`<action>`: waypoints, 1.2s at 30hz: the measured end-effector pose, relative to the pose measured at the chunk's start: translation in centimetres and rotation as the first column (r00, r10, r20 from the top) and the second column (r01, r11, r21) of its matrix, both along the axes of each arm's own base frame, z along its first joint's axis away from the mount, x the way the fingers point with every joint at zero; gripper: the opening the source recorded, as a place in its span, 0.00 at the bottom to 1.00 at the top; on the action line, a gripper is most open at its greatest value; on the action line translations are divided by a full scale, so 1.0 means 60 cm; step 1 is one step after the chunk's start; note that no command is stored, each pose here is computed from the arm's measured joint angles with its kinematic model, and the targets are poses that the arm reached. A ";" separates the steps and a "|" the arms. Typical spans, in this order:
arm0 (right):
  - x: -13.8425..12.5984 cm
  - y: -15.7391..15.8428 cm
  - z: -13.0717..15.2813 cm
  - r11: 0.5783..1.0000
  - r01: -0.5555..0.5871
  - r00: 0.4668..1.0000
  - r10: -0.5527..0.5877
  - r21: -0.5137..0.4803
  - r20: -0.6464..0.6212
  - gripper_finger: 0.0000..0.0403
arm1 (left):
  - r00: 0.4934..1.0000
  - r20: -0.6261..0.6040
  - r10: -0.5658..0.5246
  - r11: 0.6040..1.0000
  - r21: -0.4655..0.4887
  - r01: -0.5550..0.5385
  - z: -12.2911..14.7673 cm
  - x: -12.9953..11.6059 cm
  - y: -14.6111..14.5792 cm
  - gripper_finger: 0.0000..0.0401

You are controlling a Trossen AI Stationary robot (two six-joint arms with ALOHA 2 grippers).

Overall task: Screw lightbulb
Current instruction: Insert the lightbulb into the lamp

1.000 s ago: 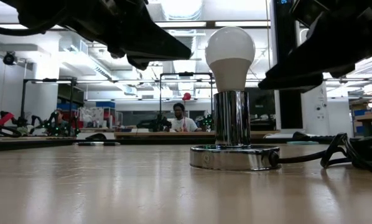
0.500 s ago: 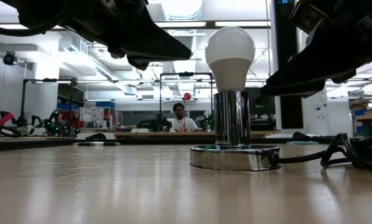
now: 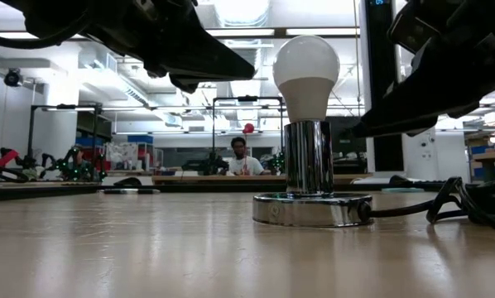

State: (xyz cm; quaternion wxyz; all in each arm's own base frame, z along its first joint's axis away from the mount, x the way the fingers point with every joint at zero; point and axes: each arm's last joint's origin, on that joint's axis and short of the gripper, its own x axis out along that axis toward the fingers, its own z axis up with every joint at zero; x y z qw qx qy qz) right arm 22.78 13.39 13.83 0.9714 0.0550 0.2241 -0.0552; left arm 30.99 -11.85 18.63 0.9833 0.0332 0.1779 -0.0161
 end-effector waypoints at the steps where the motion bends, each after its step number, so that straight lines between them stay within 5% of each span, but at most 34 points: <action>1: 0.000 0.000 0.000 1.000 0.000 1.000 0.000 0.001 -0.001 0.49 | 1.000 0.000 0.000 1.000 0.000 0.000 0.000 0.000 0.000 0.00; 11: -0.013 -0.003 -0.011 0.998 0.052 0.995 -0.048 0.046 -0.085 0.49 | 0.992 -0.123 -0.031 0.997 -0.071 0.023 -0.015 -0.013 -0.008 0.00; 18: -0.004 0.020 0.014 0.999 -0.002 1.000 0.003 0.053 -0.031 0.47 | 0.988 -0.037 -0.153 0.984 -0.101 0.148 0.019 0.004 -0.021 0.00; 24: 0.019 0.035 0.052 1.000 -0.002 0.999 0.003 -0.030 0.036 0.31 | 0.983 -0.006 -0.181 0.982 -0.057 0.181 0.046 0.018 -0.027 0.00; 31: 0.027 0.039 0.067 0.993 0.018 0.999 -0.022 -0.117 -0.030 0.04 | 0.989 -0.082 -0.127 0.991 -0.049 0.123 0.034 0.016 -0.024 0.00; 36: 0.027 0.039 0.069 0.993 0.030 0.997 -0.037 -0.117 -0.061 0.02 | 0.992 -0.077 -0.101 0.995 -0.028 0.099 0.034 0.016 -0.022 0.00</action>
